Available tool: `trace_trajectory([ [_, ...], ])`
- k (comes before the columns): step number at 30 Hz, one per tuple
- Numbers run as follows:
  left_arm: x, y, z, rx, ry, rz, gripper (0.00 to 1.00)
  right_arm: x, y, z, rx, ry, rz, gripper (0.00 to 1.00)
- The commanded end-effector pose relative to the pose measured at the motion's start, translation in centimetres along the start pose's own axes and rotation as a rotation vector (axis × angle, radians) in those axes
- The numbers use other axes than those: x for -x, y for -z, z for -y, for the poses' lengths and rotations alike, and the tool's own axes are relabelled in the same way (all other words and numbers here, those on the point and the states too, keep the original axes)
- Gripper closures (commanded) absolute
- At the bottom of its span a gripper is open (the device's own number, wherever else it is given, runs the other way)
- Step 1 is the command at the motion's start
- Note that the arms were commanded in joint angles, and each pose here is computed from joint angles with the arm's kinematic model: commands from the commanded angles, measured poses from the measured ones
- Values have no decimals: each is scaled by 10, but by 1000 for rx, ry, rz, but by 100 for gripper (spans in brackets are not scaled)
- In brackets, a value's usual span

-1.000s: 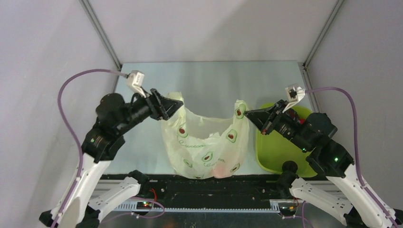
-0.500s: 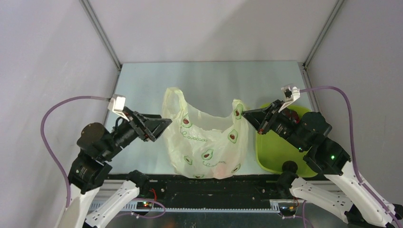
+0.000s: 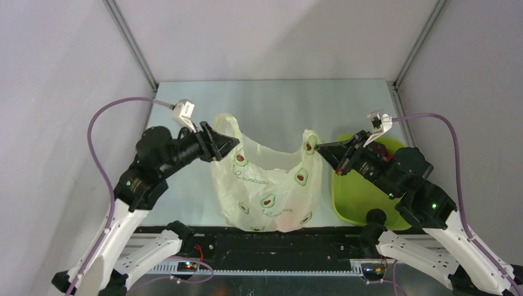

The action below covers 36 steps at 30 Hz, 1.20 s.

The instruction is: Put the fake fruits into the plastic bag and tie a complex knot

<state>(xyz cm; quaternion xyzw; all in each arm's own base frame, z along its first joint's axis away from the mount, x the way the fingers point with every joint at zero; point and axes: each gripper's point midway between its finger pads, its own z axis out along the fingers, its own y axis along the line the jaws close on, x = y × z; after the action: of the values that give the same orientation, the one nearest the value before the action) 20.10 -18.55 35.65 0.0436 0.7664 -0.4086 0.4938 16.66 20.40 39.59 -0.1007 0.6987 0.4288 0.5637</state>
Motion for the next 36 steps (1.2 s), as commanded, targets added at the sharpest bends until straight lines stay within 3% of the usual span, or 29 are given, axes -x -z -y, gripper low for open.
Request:
trace_trajectory([
  [1,28,-16,2,40,-88,54,39,8,1,-1,2,11,32,100],
  [9,25,-40,-33,227,-184,3,40,6,2,-2,5,13,26,100],
  [13,16,-51,-28,191,-189,-15,44,6,3,-1,2,16,26,100],
  [15,16,-56,-7,79,-171,-10,56,9,3,-2,5,27,37,100],
  [17,31,-53,21,-30,-155,33,85,22,3,-4,7,50,78,100],
  [19,58,-41,55,-135,-174,94,98,44,8,-8,-9,94,116,100],
  [22,105,-9,103,-282,-224,235,100,92,25,-21,-18,161,215,100],
  [25,115,10,129,-398,-250,270,100,114,37,-23,-37,183,282,100],
  [32,71,-5,108,-469,-239,188,100,95,37,8,-167,190,242,100],
  [36,44,-13,96,-515,-314,148,100,77,37,31,-251,186,217,100],
])
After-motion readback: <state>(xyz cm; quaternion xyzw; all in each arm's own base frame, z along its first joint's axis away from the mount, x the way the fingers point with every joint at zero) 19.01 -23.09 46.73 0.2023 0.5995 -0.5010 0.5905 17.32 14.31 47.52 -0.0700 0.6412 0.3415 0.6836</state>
